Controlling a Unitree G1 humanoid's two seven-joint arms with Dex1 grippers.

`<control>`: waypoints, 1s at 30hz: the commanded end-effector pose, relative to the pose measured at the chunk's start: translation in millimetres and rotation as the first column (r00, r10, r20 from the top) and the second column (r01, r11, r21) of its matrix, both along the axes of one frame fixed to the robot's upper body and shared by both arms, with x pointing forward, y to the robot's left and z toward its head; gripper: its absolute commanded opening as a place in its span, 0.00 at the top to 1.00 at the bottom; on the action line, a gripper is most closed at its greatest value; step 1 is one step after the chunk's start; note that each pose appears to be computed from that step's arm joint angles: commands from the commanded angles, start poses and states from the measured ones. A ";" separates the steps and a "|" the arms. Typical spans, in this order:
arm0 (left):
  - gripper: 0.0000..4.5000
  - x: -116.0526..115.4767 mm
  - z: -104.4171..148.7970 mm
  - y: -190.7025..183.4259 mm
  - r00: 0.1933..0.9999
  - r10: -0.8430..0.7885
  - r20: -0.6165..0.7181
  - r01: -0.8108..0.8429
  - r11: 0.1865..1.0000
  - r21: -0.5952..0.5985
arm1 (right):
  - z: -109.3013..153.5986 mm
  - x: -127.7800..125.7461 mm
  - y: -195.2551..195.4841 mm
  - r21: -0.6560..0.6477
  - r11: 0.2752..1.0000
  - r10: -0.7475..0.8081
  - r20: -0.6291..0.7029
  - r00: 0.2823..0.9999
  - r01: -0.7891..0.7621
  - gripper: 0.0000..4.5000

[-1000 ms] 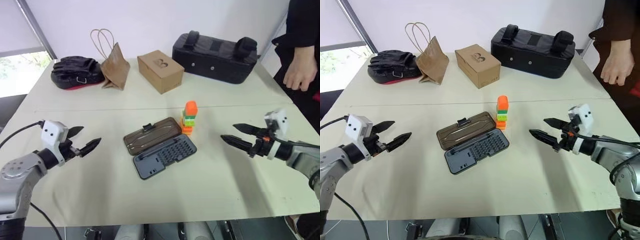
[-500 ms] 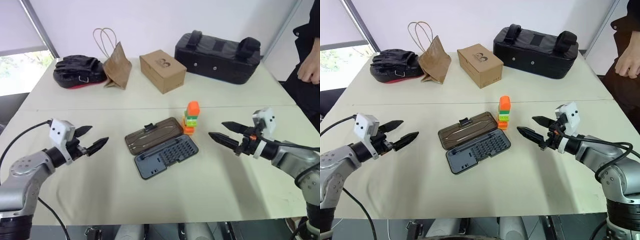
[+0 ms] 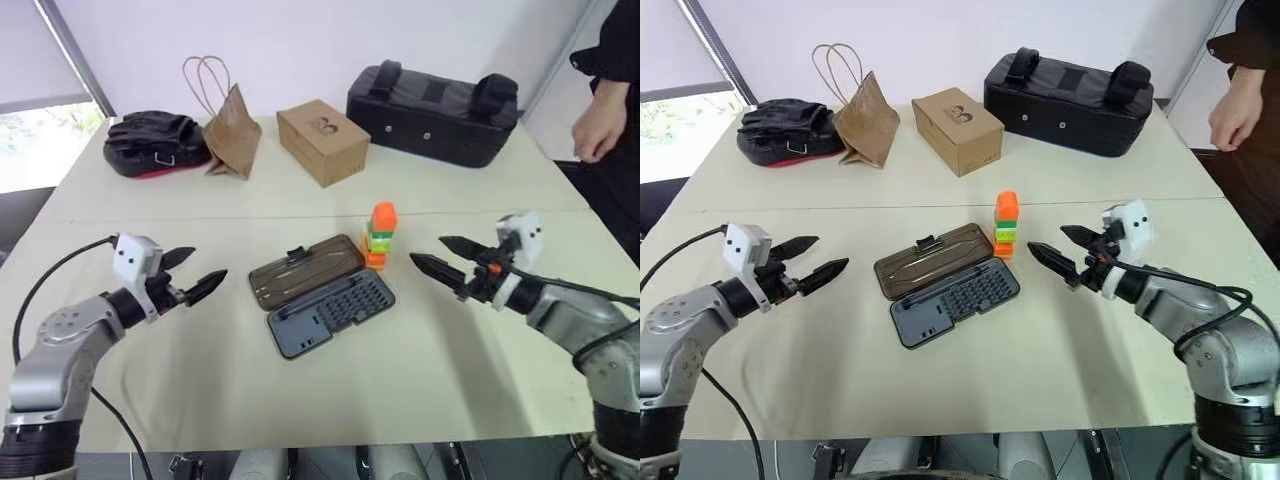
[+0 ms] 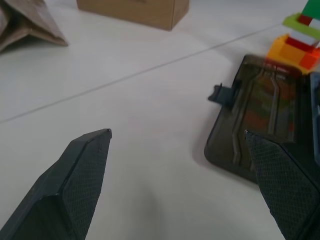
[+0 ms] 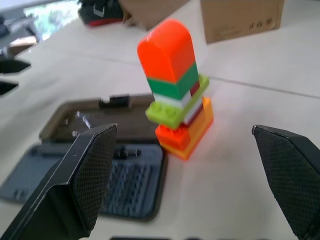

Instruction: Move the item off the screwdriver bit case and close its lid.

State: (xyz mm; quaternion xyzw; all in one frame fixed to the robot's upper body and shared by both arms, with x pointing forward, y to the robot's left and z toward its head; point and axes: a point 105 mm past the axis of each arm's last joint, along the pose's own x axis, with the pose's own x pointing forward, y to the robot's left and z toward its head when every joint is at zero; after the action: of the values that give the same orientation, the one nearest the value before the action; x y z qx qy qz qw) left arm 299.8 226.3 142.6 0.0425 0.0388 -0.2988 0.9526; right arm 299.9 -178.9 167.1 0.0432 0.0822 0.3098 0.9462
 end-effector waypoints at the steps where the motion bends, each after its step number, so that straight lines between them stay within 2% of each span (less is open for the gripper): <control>1: 0.01 2.2 3.2 -3.4 0.999 0.001 0.034 -0.001 1.000 0.003 | -1.9 8.6 10.2 -0.020 0.997 -0.080 0.030 0.996 0.081 0.00; 7: 0.01 3.1 -2.9 -9.1 0.999 0.001 0.033 -0.001 1.000 -0.011 | -7.8 20.3 29.2 0.013 0.988 -0.155 0.015 0.988 0.154 0.00; 17: 0.01 1.9 -9.4 -9.9 0.999 0.020 0.035 -0.019 1.000 -0.022 | -11.3 41.6 35.3 -0.023 0.965 -0.261 -0.015 0.965 0.261 0.00; 30: 0.01 0.7 -19.0 -8.3 0.998 0.048 0.030 -0.047 0.998 -0.036 | -11.6 39.8 52.2 -0.059 0.986 -0.160 -0.058 0.985 0.156 0.00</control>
State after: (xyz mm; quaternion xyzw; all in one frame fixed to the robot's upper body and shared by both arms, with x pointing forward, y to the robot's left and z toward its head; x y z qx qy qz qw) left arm 299.9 216.9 117.2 0.0215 0.0364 -0.2802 0.9590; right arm 340.5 -130.5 142.3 0.0414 0.1380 0.2168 0.9655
